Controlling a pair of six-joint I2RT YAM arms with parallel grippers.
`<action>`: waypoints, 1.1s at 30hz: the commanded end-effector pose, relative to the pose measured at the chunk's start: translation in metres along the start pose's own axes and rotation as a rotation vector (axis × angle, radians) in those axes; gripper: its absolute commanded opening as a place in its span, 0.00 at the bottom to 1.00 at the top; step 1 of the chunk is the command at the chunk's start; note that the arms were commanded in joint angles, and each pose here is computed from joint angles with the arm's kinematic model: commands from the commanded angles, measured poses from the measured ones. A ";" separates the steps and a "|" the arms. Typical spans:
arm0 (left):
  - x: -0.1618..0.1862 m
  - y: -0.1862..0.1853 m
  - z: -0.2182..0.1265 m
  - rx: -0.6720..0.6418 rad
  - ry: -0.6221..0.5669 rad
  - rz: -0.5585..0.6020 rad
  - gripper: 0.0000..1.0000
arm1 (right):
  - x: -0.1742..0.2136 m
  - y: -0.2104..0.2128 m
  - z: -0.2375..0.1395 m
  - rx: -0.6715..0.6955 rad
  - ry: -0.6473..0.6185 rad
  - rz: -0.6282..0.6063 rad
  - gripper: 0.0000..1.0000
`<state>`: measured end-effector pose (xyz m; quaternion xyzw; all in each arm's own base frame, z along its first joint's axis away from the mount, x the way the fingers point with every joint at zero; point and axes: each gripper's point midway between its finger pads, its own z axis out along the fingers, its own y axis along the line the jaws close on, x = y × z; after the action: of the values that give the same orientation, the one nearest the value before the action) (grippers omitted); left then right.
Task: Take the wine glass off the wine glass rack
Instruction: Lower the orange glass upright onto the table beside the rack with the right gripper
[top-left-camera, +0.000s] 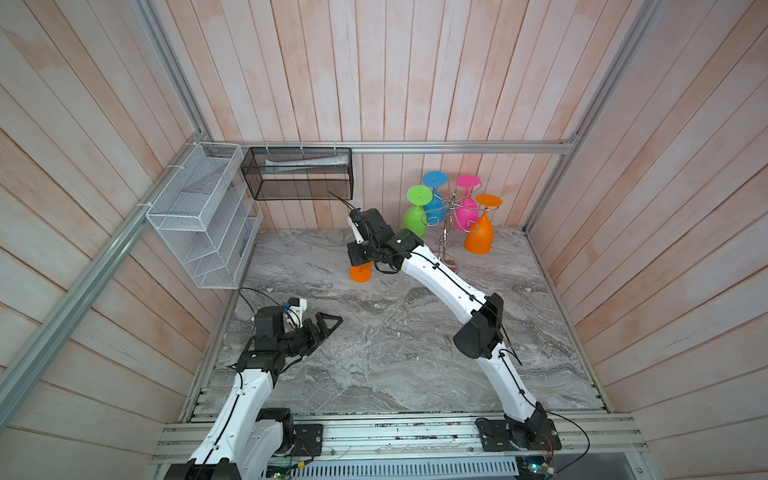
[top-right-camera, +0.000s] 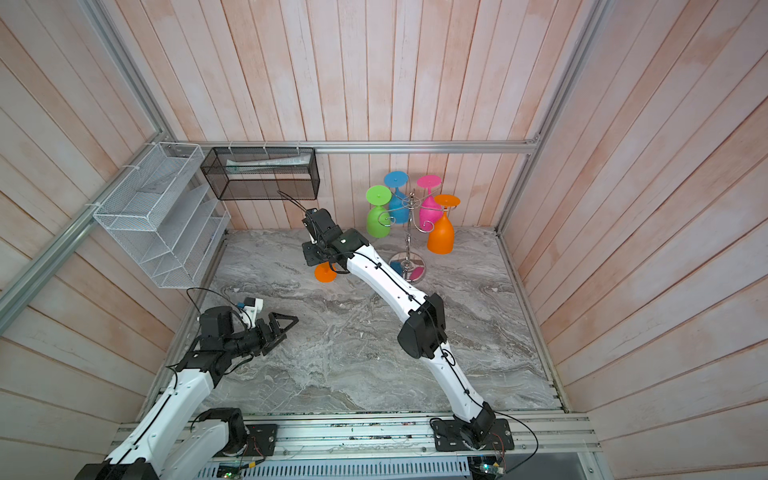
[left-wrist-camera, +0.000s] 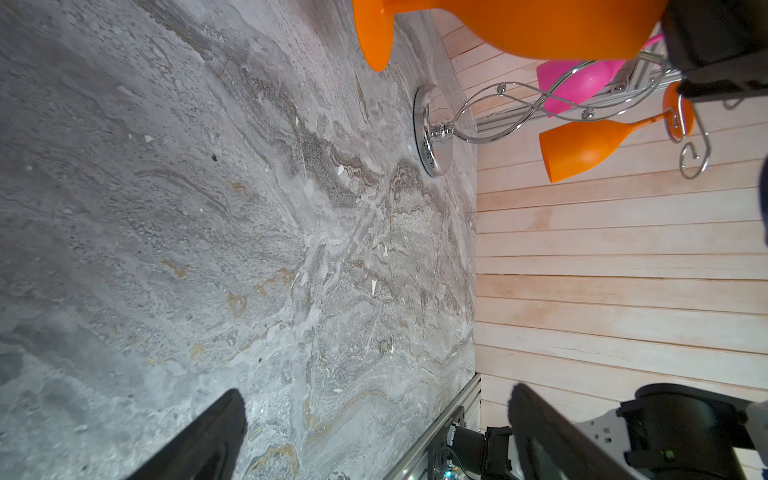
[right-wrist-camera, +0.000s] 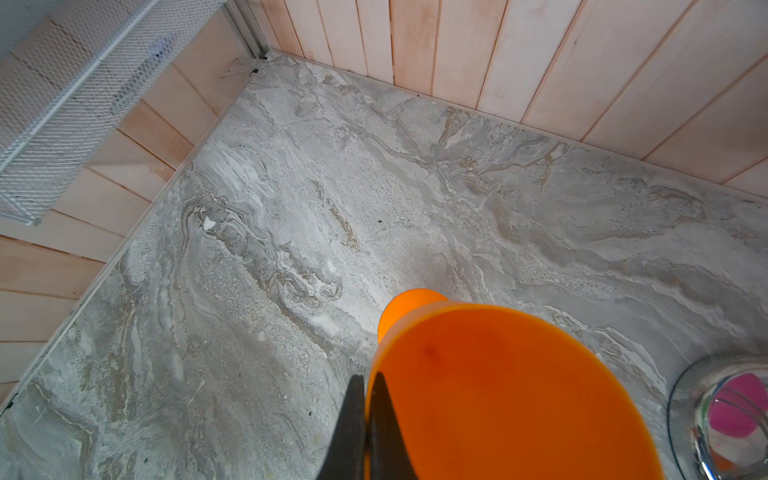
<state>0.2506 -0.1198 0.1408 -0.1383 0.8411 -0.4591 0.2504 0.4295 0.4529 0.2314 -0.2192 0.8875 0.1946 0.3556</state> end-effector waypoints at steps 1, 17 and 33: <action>0.000 -0.008 -0.001 0.029 0.001 0.046 0.99 | -0.001 -0.004 0.009 -0.010 0.001 -0.002 0.00; 0.006 -0.010 0.003 0.046 0.021 0.051 0.99 | 0.005 -0.029 0.044 0.056 -0.009 0.009 0.00; 0.006 -0.011 0.003 0.058 0.023 0.054 0.99 | 0.013 -0.034 0.055 0.081 0.005 0.003 0.00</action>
<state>0.2495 -0.1277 0.1465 -0.1163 0.8366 -0.4714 0.2538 0.4619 0.4506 0.1770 -0.2057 0.8985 0.1663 0.3502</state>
